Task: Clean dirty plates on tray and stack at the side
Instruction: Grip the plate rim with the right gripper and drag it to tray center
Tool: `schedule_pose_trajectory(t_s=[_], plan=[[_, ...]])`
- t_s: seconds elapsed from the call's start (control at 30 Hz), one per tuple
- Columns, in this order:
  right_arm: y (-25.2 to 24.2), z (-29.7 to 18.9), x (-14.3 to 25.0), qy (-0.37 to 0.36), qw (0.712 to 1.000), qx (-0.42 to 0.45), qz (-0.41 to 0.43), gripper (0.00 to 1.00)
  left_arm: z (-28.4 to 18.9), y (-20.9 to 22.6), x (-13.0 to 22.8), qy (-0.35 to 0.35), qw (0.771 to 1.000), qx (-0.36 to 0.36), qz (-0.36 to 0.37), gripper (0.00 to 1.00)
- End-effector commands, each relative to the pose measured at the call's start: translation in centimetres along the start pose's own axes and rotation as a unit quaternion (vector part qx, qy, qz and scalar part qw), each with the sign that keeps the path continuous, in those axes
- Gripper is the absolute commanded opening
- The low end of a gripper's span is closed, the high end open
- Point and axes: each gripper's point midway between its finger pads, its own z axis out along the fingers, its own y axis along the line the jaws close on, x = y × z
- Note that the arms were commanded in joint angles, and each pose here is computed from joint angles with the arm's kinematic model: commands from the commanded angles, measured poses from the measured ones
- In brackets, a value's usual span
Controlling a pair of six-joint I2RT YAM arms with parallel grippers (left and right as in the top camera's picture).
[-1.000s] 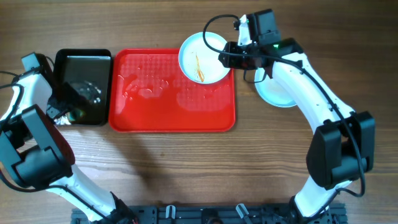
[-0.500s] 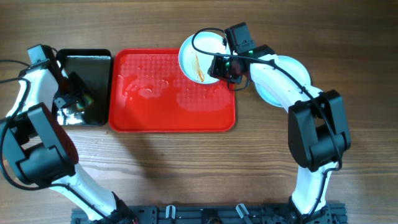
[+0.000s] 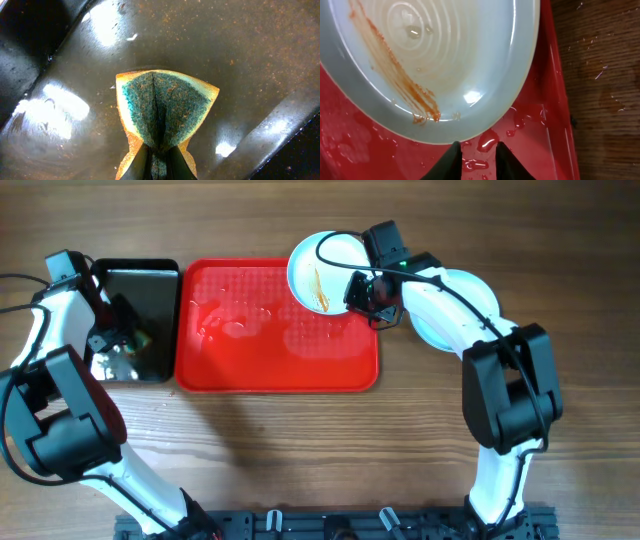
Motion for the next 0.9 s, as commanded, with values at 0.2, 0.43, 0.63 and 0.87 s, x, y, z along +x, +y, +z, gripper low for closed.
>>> schedule_pose_trajectory(t_s=[0.2,0.43,0.63,0.87], plan=[[-0.7,3.7,0.9,0.022,1.0,0.01,0.014,0.04,-0.9,-0.7,-1.0,-0.015,1.0,0.011,0.011,0.04],[3.7,3.9,3.9,0.052,0.991,-0.044,-0.114,0.04,-6.2,-1.0,-1.5,-0.044,0.999,0.019,0.012,0.04],[6.7,3.0,6.9,0.077,0.97,-0.056,-0.224,0.04,-10.3,-1.3,-1.3,-0.071,0.997,0.033,0.013,0.04],[7.5,1.6,3.8,0.026,0.976,-0.031,-0.216,0.46,-13.3,-4.0,-1.0,-0.101,0.991,0.068,0.054,0.04]])
